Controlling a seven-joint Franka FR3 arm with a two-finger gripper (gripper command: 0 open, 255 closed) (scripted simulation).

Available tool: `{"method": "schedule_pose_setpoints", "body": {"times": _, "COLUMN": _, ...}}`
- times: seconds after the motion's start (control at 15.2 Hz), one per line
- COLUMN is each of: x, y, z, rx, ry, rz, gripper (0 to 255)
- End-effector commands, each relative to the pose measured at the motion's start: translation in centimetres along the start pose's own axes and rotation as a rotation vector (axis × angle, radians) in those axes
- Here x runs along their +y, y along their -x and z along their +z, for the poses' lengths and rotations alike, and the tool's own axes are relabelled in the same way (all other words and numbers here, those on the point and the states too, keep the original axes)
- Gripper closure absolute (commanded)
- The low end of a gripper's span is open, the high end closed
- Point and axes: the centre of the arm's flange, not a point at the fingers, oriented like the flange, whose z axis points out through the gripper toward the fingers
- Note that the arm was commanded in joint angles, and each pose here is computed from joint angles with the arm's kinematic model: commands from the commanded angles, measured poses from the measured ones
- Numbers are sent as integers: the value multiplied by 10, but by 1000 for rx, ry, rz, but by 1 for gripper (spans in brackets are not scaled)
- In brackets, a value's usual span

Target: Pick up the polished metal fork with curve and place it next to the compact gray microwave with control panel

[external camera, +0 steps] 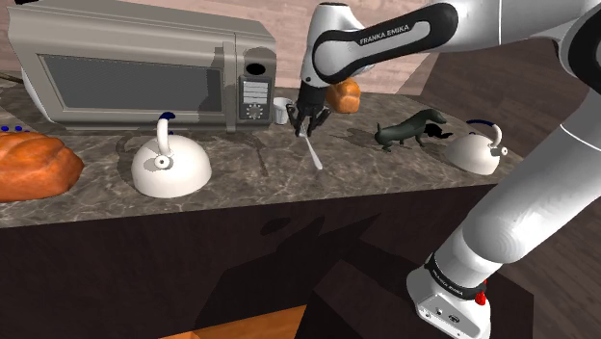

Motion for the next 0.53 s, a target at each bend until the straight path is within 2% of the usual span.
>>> {"method": "schedule_pose_setpoints", "body": {"times": 0.0, "x": -1, "y": -1, "z": -11, "rx": 0, "ry": 0, "rz": 0, "gripper": 255}}
{"method": "schedule_pose_setpoints", "body": {"times": 0.46, "x": -1, "y": -3, "z": -47, "rx": 0, "ry": 0, "rz": 0, "gripper": 255}}
